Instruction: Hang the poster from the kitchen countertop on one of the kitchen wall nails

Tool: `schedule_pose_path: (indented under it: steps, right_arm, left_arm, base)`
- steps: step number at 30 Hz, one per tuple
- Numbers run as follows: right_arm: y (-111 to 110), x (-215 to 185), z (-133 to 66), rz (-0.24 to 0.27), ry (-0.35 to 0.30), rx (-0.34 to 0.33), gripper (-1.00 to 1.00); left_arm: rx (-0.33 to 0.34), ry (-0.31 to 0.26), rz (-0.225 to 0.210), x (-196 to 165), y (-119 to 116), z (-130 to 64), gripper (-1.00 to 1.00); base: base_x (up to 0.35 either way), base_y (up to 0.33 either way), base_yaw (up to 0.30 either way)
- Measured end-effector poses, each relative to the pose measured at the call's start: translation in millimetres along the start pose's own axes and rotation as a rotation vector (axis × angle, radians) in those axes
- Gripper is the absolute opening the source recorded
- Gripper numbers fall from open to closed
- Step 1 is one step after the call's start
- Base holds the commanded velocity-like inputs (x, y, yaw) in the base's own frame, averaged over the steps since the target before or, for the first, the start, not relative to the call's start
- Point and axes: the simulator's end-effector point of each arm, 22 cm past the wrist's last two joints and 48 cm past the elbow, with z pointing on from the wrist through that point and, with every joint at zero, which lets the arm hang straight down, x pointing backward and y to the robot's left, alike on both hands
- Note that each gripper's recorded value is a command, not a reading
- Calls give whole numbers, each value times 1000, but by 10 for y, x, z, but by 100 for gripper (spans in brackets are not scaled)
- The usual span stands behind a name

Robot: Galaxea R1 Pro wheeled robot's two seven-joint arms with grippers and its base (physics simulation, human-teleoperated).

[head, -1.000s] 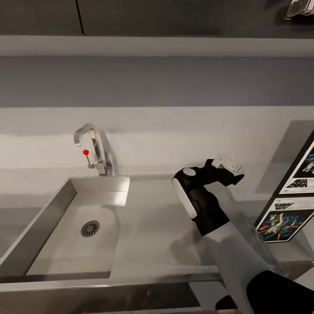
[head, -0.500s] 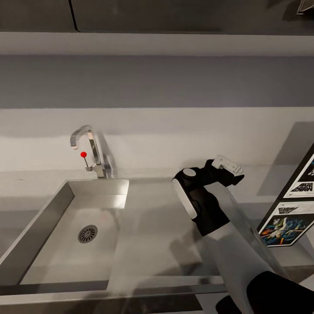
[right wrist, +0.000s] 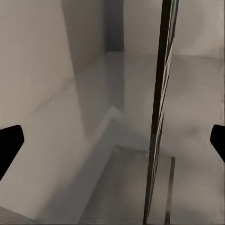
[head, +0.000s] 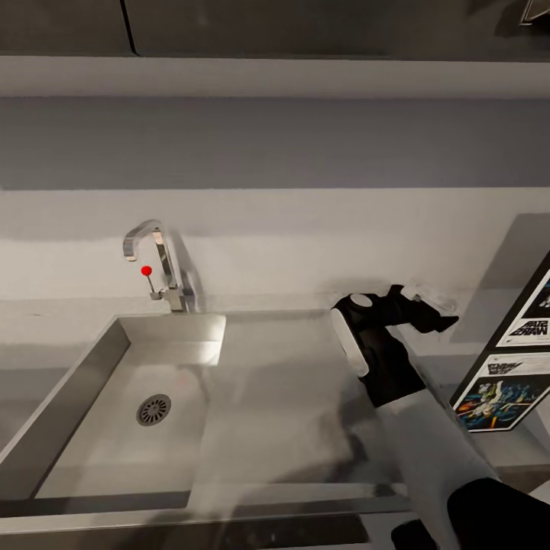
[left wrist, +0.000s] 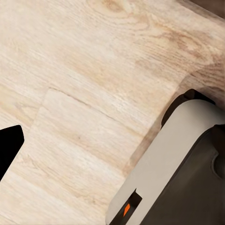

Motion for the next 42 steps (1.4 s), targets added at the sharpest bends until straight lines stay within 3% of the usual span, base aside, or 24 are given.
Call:
schedule_pose_path:
  steps: [1, 5, 14, 24, 37, 42]
  right_arm:
    - [-92, -42, 199, -3, -14, 23, 100]
    - [-202, -105, 426, -11, -38, 48, 100]
    - [-213, -170, 626, -26, -64, 28, 100]
    - [-427, -320, 958, -51, -120, 74, 100]
    - [-585, -427, 1155, -66, -155, 110, 100]
    - [-578, -412, 1277, -83, -153, 92, 100]
  left_arm:
    - [0, 0, 0, 1, 1, 0, 100]
    - [0, 0, -1, 2, 2, 0, 100]
    - [-1, 0, -1, 2, 3, 0, 100]
    - [-1, 0, -1, 2, 3, 0, 100]
    - [-1, 0, -1, 2, 3, 0, 100]
    - [-1, 0, -1, 2, 3, 0, 100]
  base:
    - [0, 0, 0]
    - [0, 0, 0]
    - [0, 0, 0]
    - [0, 0, -4]
    - [0, 0, 0]
    - [0, 0, 0]
